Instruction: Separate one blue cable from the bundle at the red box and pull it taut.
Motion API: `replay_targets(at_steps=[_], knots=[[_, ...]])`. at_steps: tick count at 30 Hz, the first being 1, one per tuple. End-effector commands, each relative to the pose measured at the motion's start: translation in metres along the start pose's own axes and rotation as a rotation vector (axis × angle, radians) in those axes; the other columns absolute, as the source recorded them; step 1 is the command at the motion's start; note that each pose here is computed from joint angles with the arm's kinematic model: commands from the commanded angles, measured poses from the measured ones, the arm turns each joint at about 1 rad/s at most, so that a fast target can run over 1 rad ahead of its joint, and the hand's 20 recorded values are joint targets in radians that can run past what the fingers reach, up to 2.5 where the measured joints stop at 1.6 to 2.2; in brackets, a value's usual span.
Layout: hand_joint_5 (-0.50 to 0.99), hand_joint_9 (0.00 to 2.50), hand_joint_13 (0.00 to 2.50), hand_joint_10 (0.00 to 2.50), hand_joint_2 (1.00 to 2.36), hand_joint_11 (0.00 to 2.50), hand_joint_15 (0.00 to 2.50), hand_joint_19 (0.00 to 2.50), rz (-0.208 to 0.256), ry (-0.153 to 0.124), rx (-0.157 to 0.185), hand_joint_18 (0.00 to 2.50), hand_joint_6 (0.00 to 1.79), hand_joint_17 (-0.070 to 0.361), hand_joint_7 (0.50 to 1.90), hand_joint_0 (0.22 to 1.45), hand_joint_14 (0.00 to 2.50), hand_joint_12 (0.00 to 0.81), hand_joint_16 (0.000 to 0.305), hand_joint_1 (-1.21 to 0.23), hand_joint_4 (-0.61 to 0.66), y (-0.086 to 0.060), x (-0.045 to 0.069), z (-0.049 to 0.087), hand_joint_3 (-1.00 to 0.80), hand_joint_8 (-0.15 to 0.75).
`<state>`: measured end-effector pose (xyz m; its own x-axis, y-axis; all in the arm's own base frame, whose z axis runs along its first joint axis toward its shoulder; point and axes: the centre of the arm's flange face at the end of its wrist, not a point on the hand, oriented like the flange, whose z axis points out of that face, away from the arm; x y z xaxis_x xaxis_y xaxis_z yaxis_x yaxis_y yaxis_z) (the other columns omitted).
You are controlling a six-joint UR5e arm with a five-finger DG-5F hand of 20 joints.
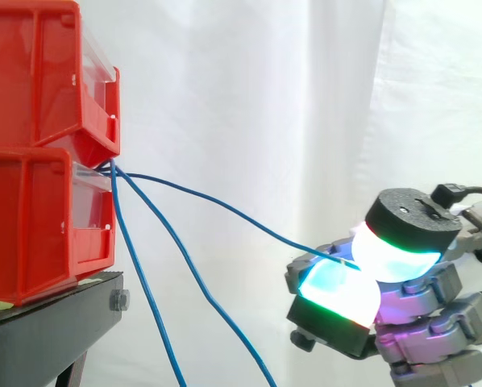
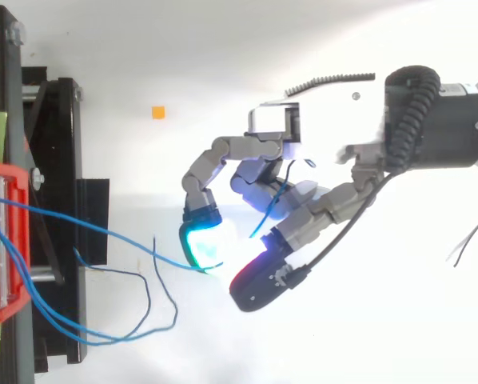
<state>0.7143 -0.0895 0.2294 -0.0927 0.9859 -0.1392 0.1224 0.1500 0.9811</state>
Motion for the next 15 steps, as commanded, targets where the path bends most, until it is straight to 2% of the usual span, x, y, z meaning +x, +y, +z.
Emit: replay_targets(at_steps=[1, 6, 12, 15], knots=[[-0.02, 0.93, 1.17, 2.50, 1.01, 1.24, 1.19, 1.51, 0.007, -0.025, -0.009, 1.20, 0.88, 0.144, 1.06, 0.60, 1.33, 0.422, 0.064, -0.87, -0.12, -0.0040, 0.0014, -0.0154, -0.03, 0.234], [-0.02, 0.94, 1.17, 2.50, 1.00, 1.24, 1.20, 1.51, 0.027, -0.042, -0.010, 1.20, 0.88, 0.143, 1.06, 0.60, 1.32, 0.417, 0.064, -0.87, -0.12, -0.0042, -0.0003, -0.0173, -0.03, 0.242], [-0.02, 0.94, 1.17, 2.50, 1.01, 1.24, 1.18, 1.51, 0.003, -0.052, -0.013, 1.20, 0.88, 0.143, 1.06, 0.60, 1.32, 0.419, 0.064, -0.87, -0.12, -0.0044, 0.0007, -0.0161, -0.03, 0.242], [-0.02, 0.94, 1.17, 2.50, 1.01, 1.23, 1.20, 1.51, -0.025, -0.064, -0.034, 1.20, 0.88, 0.143, 1.06, 0.60, 1.31, 0.412, 0.064, -0.87, -0.11, -0.0019, 0.0014, -0.0135, -0.02, 0.242]])
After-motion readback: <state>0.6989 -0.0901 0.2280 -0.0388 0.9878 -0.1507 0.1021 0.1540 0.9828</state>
